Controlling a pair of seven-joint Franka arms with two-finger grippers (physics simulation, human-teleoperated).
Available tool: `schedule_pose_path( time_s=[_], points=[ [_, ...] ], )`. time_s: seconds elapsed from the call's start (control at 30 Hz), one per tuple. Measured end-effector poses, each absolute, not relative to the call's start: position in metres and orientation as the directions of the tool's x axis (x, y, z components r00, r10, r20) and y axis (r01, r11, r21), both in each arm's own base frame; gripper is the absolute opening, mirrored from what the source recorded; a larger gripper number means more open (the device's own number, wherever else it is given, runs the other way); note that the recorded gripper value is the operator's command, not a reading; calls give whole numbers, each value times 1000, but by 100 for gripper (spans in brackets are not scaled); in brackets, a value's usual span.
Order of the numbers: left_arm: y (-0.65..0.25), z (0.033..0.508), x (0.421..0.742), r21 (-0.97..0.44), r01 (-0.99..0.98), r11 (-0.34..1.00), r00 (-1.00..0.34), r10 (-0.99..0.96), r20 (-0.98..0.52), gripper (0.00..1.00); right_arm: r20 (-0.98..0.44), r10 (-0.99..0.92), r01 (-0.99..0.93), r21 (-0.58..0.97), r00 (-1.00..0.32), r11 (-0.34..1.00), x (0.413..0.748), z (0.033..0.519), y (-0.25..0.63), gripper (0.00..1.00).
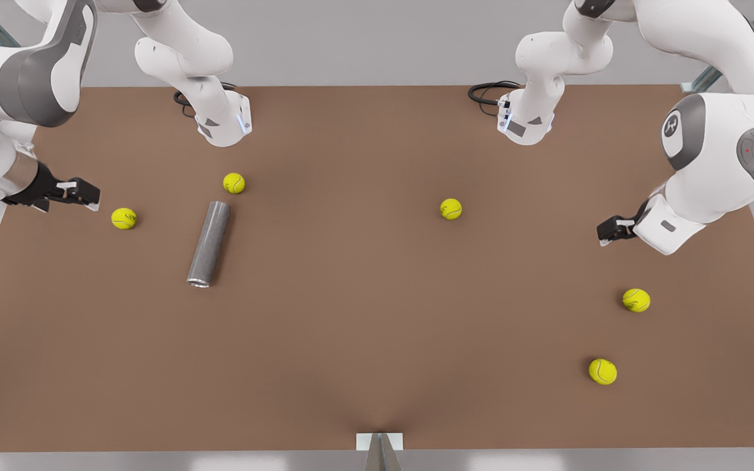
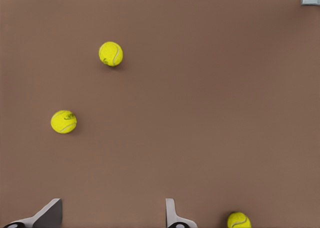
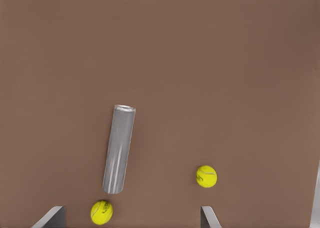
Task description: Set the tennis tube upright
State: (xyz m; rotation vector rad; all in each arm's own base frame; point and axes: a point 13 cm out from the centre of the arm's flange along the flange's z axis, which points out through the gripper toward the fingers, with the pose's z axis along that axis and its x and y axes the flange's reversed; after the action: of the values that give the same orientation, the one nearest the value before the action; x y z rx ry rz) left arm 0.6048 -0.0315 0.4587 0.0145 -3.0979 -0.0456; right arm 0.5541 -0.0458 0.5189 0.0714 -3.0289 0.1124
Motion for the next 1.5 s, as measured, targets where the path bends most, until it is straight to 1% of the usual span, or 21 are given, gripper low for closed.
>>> schedule_pose_path(
  time_s=[0.1,0.13,0.2,0.27,0.33,0.4,0.5,0.67,0.8,0.93,1.03,1.13,1.27,1.5],
  points=[
    [-31,460,607,30,-12,999,-999,-13,32,100,110,-44,-52,-73,-993,996,557,516,-46,100],
    [-31,461,608,30,-14,999,-999,-14,30,100,131,-45,-54,-68,-990,996,556,505,-45,100],
    [-31,461,608,30,-16,999,-1000,-16,26,100,216,-45,-58,-55,-975,997,562,454,-36,100],
    [-32,460,609,30,-17,999,-1000,-18,24,100,286,-52,-64,-30,-957,998,566,404,-4,100],
    [-32,460,610,30,-19,999,-1000,-19,23,100,330,-37,-45,-18,-943,999,558,360,16,100],
    [-32,459,610,30,-20,999,-1000,-21,23,100,352,-2,-7,-13,-936,1000,537,324,21,100],
    [-32,458,611,30,-22,999,-999,-23,25,100,340,54,51,-17,-939,999,516,279,20,100],
    [-32,455,612,30,-24,999,-999,-25,28,100,297,132,128,-32,-946,991,494,200,19,100],
    [-32,451,613,30,-26,999,-999,-27,34,100,237,173,170,-30,-956,985,488,147,27,100],
    [-32,450,613,30,-27,999,-999,-28,36,100,167,216,216,-18,-962,976,485,119,29,100],
    [-32,447,614,30,-28,999,-999,-29,40,100,146,245,244,-19,-959,969,483,102,27,100],
    [-32,447,614,30,-29,999,-999,-30,41,100,149,266,265,-27,-953,964,475,86,25,100],
    [-32,446,614,31,-31,999,-999,-32,42,100,145,285,283,-31,-948,959,469,77,24,100],
    [-32,442,615,31,-32,999,-998,-34,47,100,190,297,291,-59,-936,955,455,43,22,100]
  ],
)
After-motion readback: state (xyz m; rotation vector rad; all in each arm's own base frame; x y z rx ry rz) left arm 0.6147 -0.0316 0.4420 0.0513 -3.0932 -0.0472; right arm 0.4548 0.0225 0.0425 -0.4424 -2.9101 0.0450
